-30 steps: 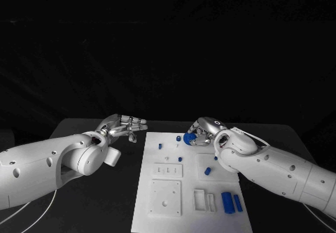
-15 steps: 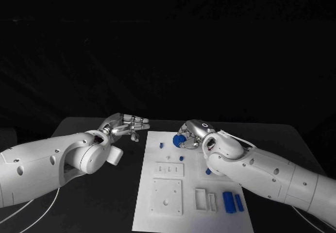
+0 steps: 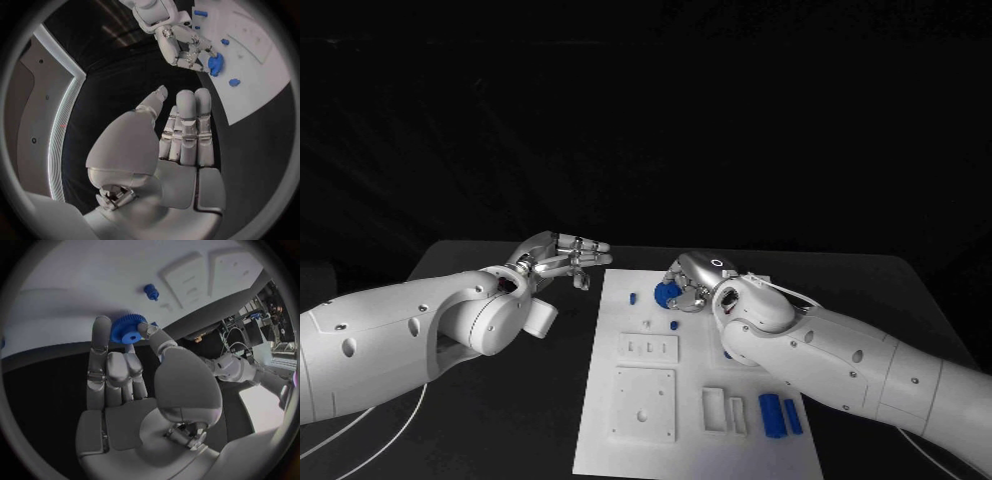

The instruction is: Assemble the parts on the task board

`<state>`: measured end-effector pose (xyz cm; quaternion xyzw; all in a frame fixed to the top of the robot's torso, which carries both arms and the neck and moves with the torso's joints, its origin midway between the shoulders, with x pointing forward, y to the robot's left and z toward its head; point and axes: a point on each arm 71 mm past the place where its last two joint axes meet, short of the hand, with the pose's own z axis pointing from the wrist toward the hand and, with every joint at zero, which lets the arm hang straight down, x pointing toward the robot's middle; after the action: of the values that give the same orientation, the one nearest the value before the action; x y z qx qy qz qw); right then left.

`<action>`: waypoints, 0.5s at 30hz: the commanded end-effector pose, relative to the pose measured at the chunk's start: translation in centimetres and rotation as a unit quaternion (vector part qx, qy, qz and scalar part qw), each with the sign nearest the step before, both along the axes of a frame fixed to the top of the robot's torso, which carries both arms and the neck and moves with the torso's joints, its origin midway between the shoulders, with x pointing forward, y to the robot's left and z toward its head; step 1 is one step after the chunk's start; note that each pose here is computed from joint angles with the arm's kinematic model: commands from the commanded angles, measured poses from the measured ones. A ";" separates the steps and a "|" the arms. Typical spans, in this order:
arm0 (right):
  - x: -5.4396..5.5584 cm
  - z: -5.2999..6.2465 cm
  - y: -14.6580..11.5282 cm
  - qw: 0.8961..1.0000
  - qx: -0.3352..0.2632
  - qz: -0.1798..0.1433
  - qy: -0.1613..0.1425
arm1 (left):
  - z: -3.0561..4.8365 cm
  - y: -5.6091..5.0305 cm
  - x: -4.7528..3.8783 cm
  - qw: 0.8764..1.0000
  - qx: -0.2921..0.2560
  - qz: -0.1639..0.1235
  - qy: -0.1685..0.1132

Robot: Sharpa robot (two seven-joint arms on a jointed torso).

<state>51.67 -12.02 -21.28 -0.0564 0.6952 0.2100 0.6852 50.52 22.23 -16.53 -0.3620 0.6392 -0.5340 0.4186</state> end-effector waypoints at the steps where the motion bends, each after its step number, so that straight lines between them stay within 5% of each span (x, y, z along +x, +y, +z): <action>1: -0.1 -0.1 0.1 1.000 -0.006 0.008 -0.005 | 0.10 -0.3 -0.03 1.000 -0.002 -0.009 -0.001; 15: 0.1 -0.9 0.5 1.000 -0.014 0.010 0.004 | 0.08 -0.4 0.03 1.000 -0.002 -0.010 -0.001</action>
<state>51.90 -11.64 -21.86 -0.0608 0.6970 0.2076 0.6836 50.59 22.12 -16.54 -0.3615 0.6397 -0.5342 0.4180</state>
